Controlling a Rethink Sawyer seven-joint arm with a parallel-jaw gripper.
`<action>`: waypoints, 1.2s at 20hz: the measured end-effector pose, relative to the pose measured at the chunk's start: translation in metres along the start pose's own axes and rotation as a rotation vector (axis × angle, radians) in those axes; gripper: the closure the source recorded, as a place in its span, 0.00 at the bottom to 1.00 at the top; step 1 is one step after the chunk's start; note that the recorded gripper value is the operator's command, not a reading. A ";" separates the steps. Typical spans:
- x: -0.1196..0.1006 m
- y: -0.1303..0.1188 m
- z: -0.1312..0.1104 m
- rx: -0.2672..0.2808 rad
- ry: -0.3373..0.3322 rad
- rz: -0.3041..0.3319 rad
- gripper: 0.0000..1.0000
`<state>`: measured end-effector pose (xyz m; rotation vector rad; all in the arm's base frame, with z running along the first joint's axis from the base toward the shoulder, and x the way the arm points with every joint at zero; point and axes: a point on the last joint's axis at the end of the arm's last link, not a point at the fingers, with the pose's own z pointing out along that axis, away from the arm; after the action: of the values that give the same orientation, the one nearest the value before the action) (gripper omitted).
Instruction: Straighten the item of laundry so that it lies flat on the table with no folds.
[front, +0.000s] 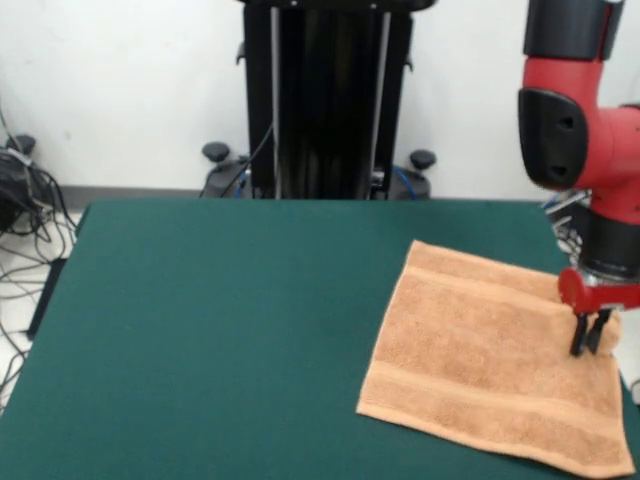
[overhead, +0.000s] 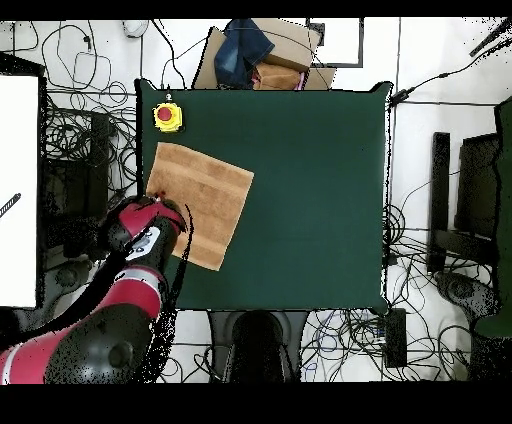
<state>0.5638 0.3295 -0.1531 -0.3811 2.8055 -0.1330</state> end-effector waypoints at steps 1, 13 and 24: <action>0.004 0.003 -0.001 0.002 -0.004 0.003 1.00; 0.040 0.015 0.007 0.027 -0.098 0.074 0.00; 0.050 0.009 0.011 0.057 -0.132 0.115 0.00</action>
<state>0.5190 0.3234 -0.1790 -0.2070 2.6785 -0.1563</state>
